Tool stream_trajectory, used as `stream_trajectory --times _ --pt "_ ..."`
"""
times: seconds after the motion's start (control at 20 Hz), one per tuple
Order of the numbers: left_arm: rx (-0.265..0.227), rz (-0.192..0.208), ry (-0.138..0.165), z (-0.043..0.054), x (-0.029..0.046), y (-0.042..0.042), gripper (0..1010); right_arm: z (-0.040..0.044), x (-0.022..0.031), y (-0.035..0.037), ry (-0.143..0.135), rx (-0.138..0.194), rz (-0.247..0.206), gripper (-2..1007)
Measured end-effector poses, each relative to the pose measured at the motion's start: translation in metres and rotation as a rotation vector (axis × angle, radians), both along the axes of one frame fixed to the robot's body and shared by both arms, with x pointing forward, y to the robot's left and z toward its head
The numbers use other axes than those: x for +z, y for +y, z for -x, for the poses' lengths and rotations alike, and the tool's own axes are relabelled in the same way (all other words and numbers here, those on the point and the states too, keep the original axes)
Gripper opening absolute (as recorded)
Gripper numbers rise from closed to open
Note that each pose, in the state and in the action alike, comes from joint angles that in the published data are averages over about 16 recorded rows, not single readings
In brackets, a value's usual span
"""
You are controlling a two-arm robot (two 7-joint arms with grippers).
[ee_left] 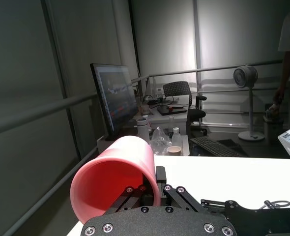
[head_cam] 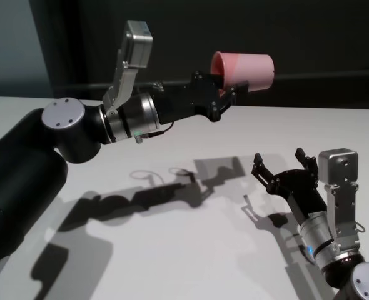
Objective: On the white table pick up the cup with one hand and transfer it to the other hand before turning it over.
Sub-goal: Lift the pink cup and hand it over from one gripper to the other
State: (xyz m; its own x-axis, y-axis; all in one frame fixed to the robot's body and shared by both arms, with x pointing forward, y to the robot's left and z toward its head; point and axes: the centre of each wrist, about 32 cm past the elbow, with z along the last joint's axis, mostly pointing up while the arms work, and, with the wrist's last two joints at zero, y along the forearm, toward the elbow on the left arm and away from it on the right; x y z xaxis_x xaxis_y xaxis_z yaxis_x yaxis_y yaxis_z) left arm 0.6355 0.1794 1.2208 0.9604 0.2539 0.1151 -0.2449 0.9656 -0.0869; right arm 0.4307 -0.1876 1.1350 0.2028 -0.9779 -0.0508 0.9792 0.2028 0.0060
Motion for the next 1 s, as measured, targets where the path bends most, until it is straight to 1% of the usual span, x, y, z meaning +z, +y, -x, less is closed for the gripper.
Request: stream_trajectory --times 0.15,0.75,1.0 --pt "-0.001 -0.004 -0.002 0.0001 0.0001 -0.0002 47 0.0 0.0 0.0 0.0 0.0 0.0 1002" --pt "-0.006 0.005 0.001 -0.0001 0.0003 0.0011 47 0.0 0.0003 0.0 -0.001 0.002 0.001 1002" --pt "-0.007 0.007 0.002 -0.0001 0.0002 0.0014 47 0.0002 0.002 -0.0008 -0.007 0.01 0.02 1002"
